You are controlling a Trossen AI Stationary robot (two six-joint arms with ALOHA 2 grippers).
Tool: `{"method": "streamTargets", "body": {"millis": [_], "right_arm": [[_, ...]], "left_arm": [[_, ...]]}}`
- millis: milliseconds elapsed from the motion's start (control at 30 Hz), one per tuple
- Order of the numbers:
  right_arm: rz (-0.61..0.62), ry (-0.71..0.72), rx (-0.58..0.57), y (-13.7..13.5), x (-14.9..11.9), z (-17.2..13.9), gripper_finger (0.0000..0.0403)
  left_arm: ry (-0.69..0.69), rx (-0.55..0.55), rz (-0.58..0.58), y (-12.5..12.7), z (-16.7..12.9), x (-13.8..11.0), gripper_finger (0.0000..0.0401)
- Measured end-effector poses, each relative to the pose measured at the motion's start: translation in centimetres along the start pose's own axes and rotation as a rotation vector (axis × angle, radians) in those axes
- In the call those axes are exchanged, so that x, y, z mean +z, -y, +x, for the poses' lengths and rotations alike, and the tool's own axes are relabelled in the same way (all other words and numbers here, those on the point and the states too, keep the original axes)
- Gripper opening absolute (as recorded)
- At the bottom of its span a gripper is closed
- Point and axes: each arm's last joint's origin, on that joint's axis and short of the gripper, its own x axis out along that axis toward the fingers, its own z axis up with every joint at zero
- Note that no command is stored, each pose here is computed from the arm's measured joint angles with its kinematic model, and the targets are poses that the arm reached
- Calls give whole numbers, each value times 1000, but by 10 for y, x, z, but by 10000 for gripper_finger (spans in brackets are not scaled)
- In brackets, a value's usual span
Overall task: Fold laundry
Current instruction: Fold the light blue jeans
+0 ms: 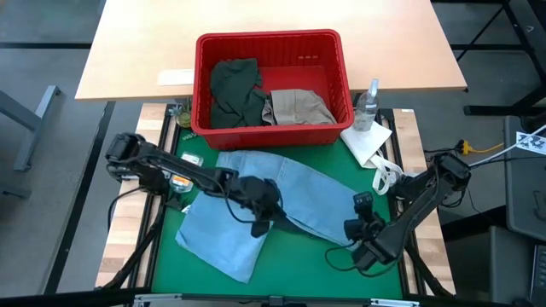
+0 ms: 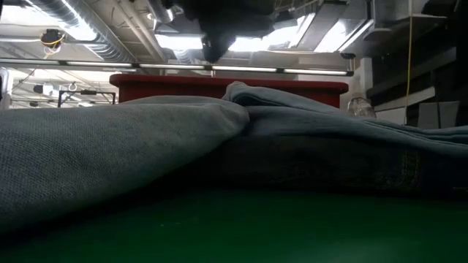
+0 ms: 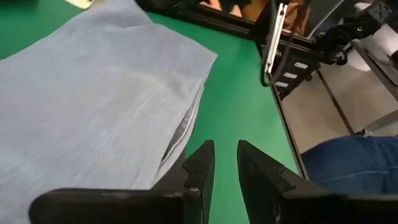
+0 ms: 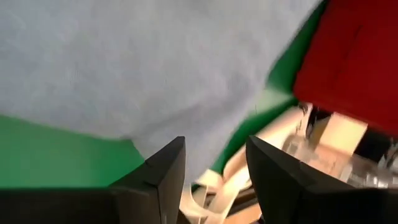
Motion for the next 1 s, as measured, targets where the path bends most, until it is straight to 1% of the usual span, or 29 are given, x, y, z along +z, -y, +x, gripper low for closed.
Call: {"method": "streamTargets", "body": {"millis": [100, 200, 233, 367, 433, 467, 600, 700, 733, 800, 900, 1000], "right_arm": [[40, -16, 3, 7, -15, 3, 170], [90, 22, 33, 14, -29, 6, 170], [116, 37, 61, 15, -34, 8, 170], [257, 181, 184, 18, -46, 16, 170], [286, 246, 207, 17, -48, 22, 170], [285, 257, 208, 16, -51, 27, 170], [290, 203, 175, 8, -60, 51, 170], [361, 130, 134, 4, -69, 72, 170], [369, 128, 114, 4, -69, 76, 170], [410, 161, 104, 6, -65, 77, 170], [436, 115, 93, 12, -63, 83, 170], [442, 71, 115, 19, -60, 88, 170]], "left_arm": [[27, -3, 7, 0, 16, -5, 66], [66, -3, 8, -3, 29, -8, 66], [77, 5, 12, -5, 33, -9, 66], [87, 46, 14, -13, 52, -20, 66], [63, 74, 13, -18, 62, -29, 66], [49, 87, 12, -20, 66, -33, 66], [-28, 126, 9, -30, 79, -50, 66], [-68, 143, 10, -32, 82, -57, 66], [-81, 149, 10, -33, 83, -58, 66], [-100, 158, 10, -34, 82, -60, 66], [-107, 164, 10, -34, 82, -61, 66], [-117, 167, 9, -34, 82, -62, 66]]}}
